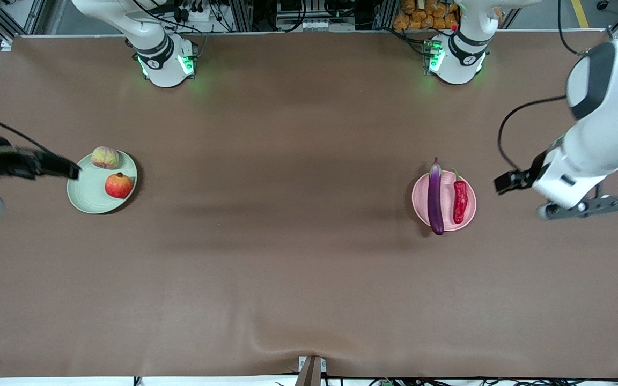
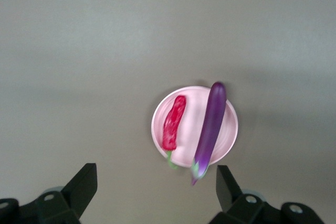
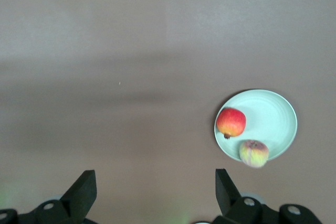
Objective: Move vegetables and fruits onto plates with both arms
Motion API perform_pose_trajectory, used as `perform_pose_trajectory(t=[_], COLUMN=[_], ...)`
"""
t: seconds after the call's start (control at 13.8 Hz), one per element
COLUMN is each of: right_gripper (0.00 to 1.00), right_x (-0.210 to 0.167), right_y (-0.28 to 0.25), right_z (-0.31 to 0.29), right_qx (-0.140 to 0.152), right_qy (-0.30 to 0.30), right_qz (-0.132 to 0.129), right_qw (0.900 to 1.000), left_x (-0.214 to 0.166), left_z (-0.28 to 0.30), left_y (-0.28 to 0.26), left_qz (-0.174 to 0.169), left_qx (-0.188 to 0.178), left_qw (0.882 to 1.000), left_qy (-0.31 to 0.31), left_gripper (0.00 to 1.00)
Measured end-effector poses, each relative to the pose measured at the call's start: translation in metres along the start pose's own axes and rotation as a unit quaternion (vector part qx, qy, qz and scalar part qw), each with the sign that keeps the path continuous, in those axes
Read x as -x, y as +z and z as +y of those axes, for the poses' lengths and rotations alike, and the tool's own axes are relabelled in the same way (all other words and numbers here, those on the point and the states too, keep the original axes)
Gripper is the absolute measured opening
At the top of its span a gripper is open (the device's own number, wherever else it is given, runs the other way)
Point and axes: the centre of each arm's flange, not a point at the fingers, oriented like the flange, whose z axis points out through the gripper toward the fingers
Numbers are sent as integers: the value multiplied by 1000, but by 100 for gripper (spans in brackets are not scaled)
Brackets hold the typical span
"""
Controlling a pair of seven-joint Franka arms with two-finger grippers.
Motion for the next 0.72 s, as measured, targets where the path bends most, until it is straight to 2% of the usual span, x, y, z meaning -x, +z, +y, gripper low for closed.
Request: perform_pose_trajectory(t=[0.22,0.36,0.51,0.72], right_gripper=[100,100,100,100], right_x=[38,53,55,55], right_y=[-38,-52,-50,-36], right_z=[26,28,16,8], right_qx=[-8,6,16,17], right_qy=[10,5,-12,-21], right_qz=[1,8,8,29], right_qw=[1000,1000,1000,999], left_x=[27,45,59,64], left_z=[-1,-2,-14,-30], left_y=[-5,-5,-2,-20], left_qz=[-1,7,23,47], left_qx=[-6,-9,-9,-6], left_qw=[1000,999,996,992], left_qy=[25,52,90,119], left_gripper=[100,100,100,100])
